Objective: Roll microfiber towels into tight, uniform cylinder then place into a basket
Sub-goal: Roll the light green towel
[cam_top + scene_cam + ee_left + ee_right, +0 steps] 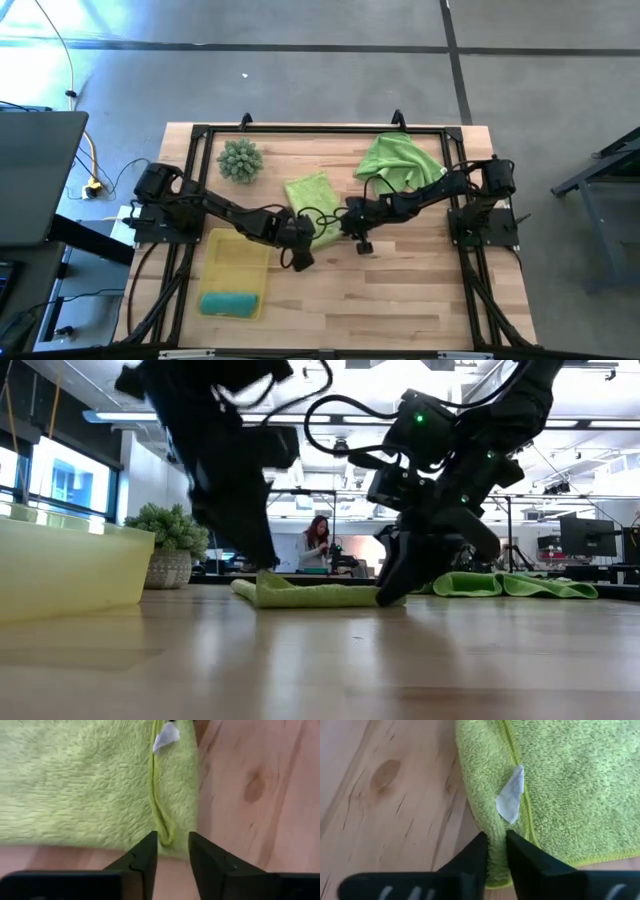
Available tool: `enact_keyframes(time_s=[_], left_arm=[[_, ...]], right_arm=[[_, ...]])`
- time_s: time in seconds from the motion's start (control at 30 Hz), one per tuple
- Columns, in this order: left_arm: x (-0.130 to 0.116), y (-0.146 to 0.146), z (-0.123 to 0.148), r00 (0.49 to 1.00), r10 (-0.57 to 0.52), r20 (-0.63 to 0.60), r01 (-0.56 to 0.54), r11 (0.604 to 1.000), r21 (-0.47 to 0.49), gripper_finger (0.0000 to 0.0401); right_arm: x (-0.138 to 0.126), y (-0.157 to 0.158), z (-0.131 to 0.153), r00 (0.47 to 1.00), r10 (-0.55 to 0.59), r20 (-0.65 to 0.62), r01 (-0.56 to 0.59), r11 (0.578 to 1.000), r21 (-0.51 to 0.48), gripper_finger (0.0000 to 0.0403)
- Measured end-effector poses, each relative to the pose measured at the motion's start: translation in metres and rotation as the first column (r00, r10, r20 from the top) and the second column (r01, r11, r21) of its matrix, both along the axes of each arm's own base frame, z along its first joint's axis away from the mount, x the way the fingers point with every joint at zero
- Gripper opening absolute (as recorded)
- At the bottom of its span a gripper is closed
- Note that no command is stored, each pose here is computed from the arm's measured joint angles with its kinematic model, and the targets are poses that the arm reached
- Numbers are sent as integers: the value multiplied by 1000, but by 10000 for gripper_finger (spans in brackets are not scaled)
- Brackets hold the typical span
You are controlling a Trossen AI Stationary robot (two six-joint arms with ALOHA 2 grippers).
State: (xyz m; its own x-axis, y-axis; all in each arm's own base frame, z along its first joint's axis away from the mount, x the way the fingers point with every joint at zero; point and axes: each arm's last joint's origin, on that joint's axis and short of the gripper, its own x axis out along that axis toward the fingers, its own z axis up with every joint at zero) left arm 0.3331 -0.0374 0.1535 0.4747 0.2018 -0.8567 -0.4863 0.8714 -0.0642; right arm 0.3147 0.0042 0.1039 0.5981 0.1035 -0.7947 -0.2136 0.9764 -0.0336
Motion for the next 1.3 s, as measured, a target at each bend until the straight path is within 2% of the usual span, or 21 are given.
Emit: enact_keyframes(time_s=[0.13,0.23,0.3,0.4,0.53,0.8,0.93,1.07,1.2,1.3], left_arm=[[2,-8,18,996,-91,-14,91,995,41,136],[3,-16,19,983,-183,-15,184,980,82,150],[8,-21,15,973,-232,-4,231,966,118,155],[9,-27,4,962,-269,-53,274,942,192,156],[12,-28,-10,963,-253,-88,268,930,253,157],[16,-21,-34,969,-199,-143,230,942,243,157],[17,-16,-36,981,-145,-126,167,969,181,149],[17,-14,-33,982,-159,-104,166,983,71,103],[18,-17,-28,984,-164,-67,161,986,-51,42],[20,-20,-26,987,-158,-27,152,977,-149,9]], right_arm=[[-1,0,-1,1000,-22,-10,22,1000,16,26],[-1,0,-1,999,-39,-15,39,999,33,7],[-1,-1,-1,998,-58,-20,60,996,62,4],[-1,-3,-1,997,-79,-26,81,992,100,5],[-1,-4,-1,996,-83,-27,86,990,111,6],[-1,-4,-1,997,-76,-26,79,990,115,6],[-1,-4,-1,998,-57,-29,60,991,117,7],[-3,-3,2,999,-40,-32,44,986,159,7],[-5,-3,6,998,-19,-59,35,953,300,7],[-6,-3,7,994,-21,-105,66,894,443,7]])
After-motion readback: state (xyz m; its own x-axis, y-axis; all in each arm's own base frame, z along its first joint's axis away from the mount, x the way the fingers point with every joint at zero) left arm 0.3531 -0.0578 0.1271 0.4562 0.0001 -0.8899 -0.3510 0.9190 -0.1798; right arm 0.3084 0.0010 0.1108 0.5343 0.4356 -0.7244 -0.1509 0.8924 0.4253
